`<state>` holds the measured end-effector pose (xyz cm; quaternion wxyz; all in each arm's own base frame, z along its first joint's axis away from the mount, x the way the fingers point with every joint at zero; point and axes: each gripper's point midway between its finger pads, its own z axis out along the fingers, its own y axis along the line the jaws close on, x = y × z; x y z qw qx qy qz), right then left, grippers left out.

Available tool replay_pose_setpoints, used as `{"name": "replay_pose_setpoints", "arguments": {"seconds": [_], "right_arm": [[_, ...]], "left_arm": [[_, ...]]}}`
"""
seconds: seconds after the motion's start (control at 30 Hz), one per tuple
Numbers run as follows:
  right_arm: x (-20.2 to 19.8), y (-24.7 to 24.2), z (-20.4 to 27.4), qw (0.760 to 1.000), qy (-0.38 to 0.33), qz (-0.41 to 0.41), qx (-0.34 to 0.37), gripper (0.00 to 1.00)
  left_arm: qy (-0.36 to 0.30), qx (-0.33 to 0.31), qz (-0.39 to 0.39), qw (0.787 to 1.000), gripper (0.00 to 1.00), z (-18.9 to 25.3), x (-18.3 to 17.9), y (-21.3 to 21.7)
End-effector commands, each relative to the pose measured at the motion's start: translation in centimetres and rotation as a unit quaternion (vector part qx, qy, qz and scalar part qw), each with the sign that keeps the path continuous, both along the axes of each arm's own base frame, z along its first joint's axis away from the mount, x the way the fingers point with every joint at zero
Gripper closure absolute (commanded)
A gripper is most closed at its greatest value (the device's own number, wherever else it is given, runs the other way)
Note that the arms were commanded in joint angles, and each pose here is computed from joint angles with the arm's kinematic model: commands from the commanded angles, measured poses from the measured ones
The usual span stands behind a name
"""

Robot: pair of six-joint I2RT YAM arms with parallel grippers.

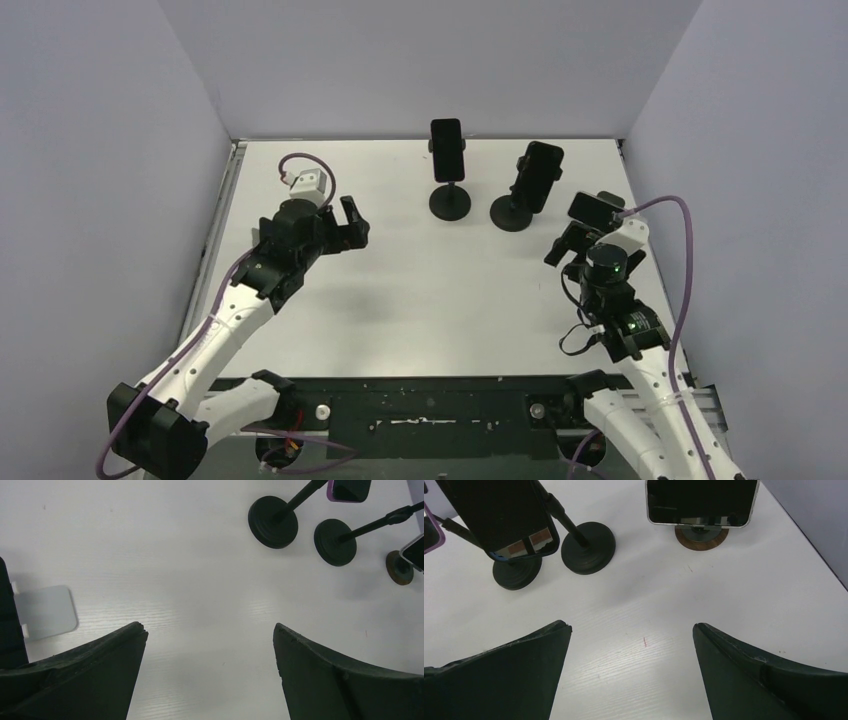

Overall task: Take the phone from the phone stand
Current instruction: Move the phone stand with the phone to the center of the board.

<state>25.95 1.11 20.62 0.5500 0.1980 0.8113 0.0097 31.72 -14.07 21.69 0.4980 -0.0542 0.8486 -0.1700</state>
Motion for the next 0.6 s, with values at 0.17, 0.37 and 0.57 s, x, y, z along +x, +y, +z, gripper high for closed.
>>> {"name": "replay_pose_setpoints", "arguments": {"seconds": [0.17, 0.37, 0.57], "right_arm": [[0.4, 1.5, 10.5, 0.991, -0.112, 0.067, -0.007, 0.0], [2.4, 3.0, 13.5, 0.991, -0.097, 0.087, 0.004, 0.01], [4.7, 4.7, 14.4, 0.99, -0.073, 0.122, -0.019, 0.0]], "left_arm": [[-0.096, -0.031, -0.064, 0.993, 0.03, 4.8, 0.2, -2.1], [-0.102, -0.043, -0.068, 0.992, 0.03, 4.0, -0.5, -2.1], [-0.103, -0.046, -0.069, 0.991, 0.02, 4.2, -0.6, -2.2]]}}
